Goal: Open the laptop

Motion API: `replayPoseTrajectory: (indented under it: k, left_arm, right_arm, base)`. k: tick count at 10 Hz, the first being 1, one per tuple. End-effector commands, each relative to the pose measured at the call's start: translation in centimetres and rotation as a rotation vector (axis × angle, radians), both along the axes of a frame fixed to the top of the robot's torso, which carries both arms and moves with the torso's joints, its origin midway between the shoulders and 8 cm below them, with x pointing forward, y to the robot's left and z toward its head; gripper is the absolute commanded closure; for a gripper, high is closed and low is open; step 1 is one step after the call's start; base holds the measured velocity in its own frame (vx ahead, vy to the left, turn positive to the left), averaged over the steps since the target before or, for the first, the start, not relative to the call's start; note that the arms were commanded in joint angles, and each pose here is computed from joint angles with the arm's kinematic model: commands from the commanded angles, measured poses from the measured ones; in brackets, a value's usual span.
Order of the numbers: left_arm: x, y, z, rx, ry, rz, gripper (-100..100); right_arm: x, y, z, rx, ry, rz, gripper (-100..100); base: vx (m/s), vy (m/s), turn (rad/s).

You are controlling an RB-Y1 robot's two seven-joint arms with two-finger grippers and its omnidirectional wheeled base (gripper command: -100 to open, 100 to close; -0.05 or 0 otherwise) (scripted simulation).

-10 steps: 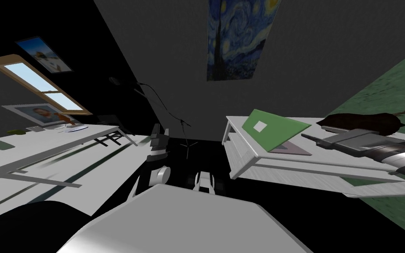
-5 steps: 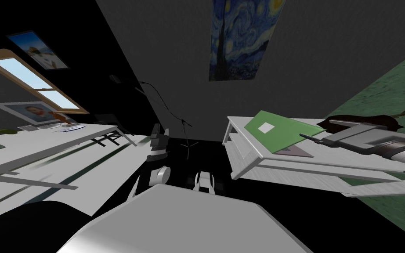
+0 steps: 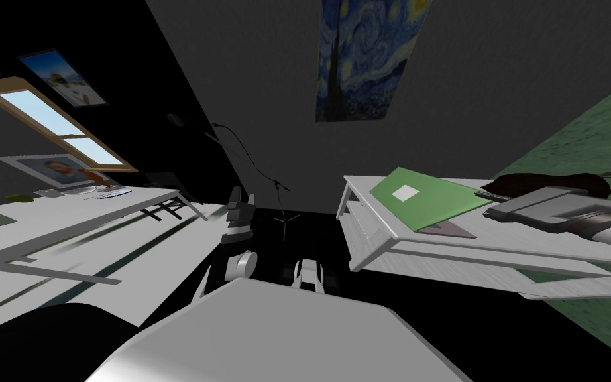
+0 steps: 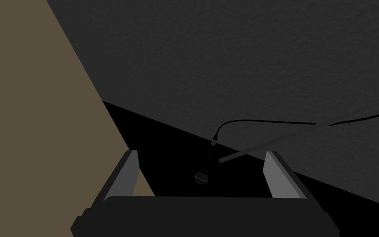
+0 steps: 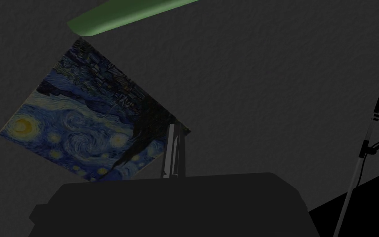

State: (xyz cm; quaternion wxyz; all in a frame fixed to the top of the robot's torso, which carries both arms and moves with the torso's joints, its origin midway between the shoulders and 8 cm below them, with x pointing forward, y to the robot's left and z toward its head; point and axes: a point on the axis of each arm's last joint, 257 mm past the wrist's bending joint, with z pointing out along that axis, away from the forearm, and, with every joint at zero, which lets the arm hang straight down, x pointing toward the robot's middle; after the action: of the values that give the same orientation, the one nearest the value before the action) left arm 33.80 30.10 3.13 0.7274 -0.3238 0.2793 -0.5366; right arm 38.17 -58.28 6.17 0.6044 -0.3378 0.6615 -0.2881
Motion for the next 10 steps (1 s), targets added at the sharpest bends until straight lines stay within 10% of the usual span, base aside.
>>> replayPoseTrajectory:
  k: [1, 6, 7, 10]
  left_arm:
    - [0.0, 0.0, 0.0, 0.000, 0.000, 0.000, 0]
    - [0.0, 0.0, 0.0, 0.000, 0.000, 0.000, 0]
    - [0.0, 0.0, 0.0, 0.000, 0.000, 0.000, 0]
    - [0.0, 0.0, 0.0, 0.000, 0.000, 0.000, 0]
  right_arm:
    - [0.1, -0.4, -0.3, 0.119, 0.001, 0.005, 100]
    - [0.2, -0.9, -0.7, 0.271, 0.000, 0.011, 100]
    - [0.4, -1.2, -1.6, 0.227, 0.001, -0.005, -100]
    - [0.7, -1.4, -2.7, 0.162, 0.003, -0.025, -100]
  base:
    - [0.020, -0.103, 0.022]
    - [0.016, -0.093, 0.016]
    - [-0.028, -0.025, 0.068]
    - [-0.039, -0.023, 0.049]
